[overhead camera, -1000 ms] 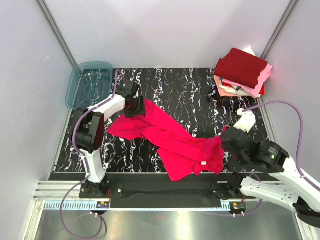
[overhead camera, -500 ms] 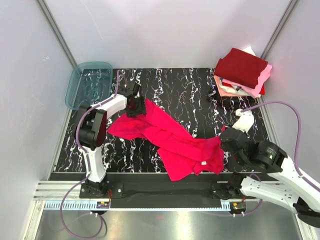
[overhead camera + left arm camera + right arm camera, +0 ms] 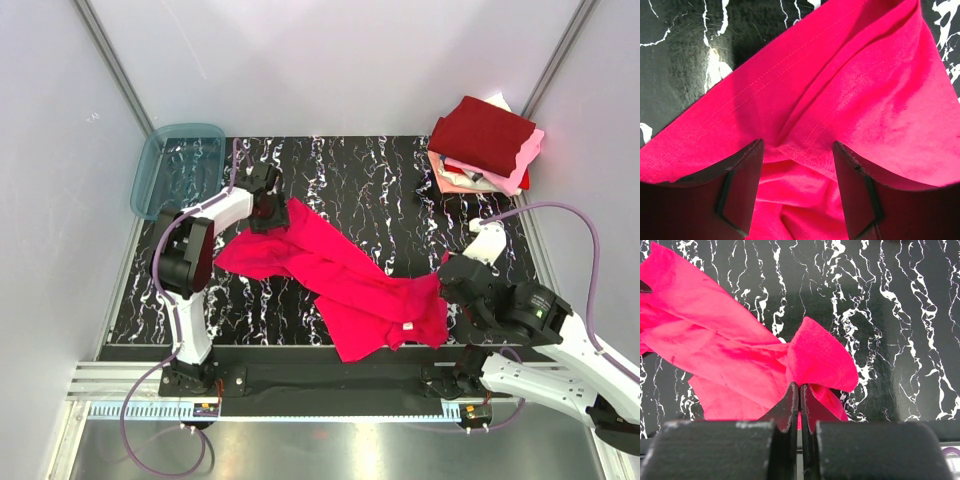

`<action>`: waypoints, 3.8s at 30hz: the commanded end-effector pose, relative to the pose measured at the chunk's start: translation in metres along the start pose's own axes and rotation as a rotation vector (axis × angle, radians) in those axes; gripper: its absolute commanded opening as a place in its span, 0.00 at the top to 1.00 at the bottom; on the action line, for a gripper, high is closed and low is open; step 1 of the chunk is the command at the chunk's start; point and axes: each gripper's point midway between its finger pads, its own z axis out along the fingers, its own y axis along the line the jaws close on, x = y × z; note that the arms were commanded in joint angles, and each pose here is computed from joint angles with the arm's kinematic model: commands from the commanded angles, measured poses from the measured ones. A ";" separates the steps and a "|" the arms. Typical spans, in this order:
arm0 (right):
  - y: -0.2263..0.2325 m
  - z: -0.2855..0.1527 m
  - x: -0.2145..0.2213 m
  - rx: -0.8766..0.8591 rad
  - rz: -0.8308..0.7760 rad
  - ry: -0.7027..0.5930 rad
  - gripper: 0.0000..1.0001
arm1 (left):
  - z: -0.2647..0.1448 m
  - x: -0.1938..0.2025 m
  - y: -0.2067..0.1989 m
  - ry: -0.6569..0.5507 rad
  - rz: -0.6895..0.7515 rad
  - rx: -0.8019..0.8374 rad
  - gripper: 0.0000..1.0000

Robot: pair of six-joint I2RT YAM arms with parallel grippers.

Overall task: Fold and stack the t-shirts
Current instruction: Flatten the tshirt out

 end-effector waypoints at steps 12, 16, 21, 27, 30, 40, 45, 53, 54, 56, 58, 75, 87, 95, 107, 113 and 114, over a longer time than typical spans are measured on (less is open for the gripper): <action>0.009 0.004 -0.002 -0.017 0.005 -0.012 1.00 | -0.006 -0.021 -0.018 -0.056 -0.036 0.093 0.42; 0.009 0.005 -0.002 -0.016 0.006 -0.016 1.00 | -0.006 -0.021 -0.020 -0.056 -0.037 0.100 0.45; 0.009 0.006 -0.001 -0.013 0.001 -0.012 1.00 | -0.007 -0.021 -0.021 -0.055 -0.040 0.105 0.53; 0.011 0.007 0.000 -0.015 -0.004 -0.009 1.00 | -0.008 -0.025 -0.022 -0.065 -0.042 0.105 0.79; 0.010 0.008 0.001 -0.013 -0.004 -0.009 1.00 | -0.009 -0.027 -0.023 -0.066 -0.039 0.111 1.00; 0.010 -0.011 -0.030 -0.037 0.027 -0.072 1.00 | -0.103 -0.049 -0.026 -0.213 -0.029 0.142 1.00; 0.005 -0.048 -0.078 -0.126 0.070 -0.184 1.00 | -0.223 -0.057 -0.024 -0.409 -0.002 0.224 1.00; -0.003 -0.147 -0.151 -0.538 0.138 -0.473 1.00 | -0.404 -0.016 -0.017 -0.751 0.061 0.488 1.00; -0.008 -0.160 -0.156 -0.584 0.125 -0.518 1.00 | -0.422 -0.011 -0.017 -0.792 0.082 0.521 1.00; -0.004 -0.192 -0.167 -0.725 0.118 -0.586 1.00 | -0.464 0.009 -0.016 -0.880 0.128 0.612 1.00; -0.004 -0.223 -0.174 -0.856 0.080 -0.667 1.00 | -0.502 0.028 -0.008 -0.985 0.160 0.666 1.00; -0.008 -0.298 -0.278 -0.892 -0.183 -1.133 1.00 | -0.652 0.036 0.011 -1.497 0.275 0.737 1.00; 0.197 -0.308 -0.135 -1.595 -0.725 -0.333 1.00 | -0.618 0.066 0.011 -1.465 0.284 0.827 1.00; 0.177 -0.372 -0.093 -2.026 -0.709 -0.094 1.00 | -0.572 0.084 0.041 -1.396 0.223 0.690 1.00; 0.086 -0.403 -0.133 -2.049 -0.537 -0.421 1.00 | -0.581 0.087 0.040 -1.421 0.187 0.745 1.00; 0.076 -0.273 -0.226 -1.145 -0.269 -0.684 1.00 | -0.610 0.079 0.033 -1.454 0.245 0.741 1.00; 0.076 -0.242 -0.227 -0.982 -0.286 -0.681 1.00 | -0.610 0.073 0.032 -1.450 0.243 0.728 1.00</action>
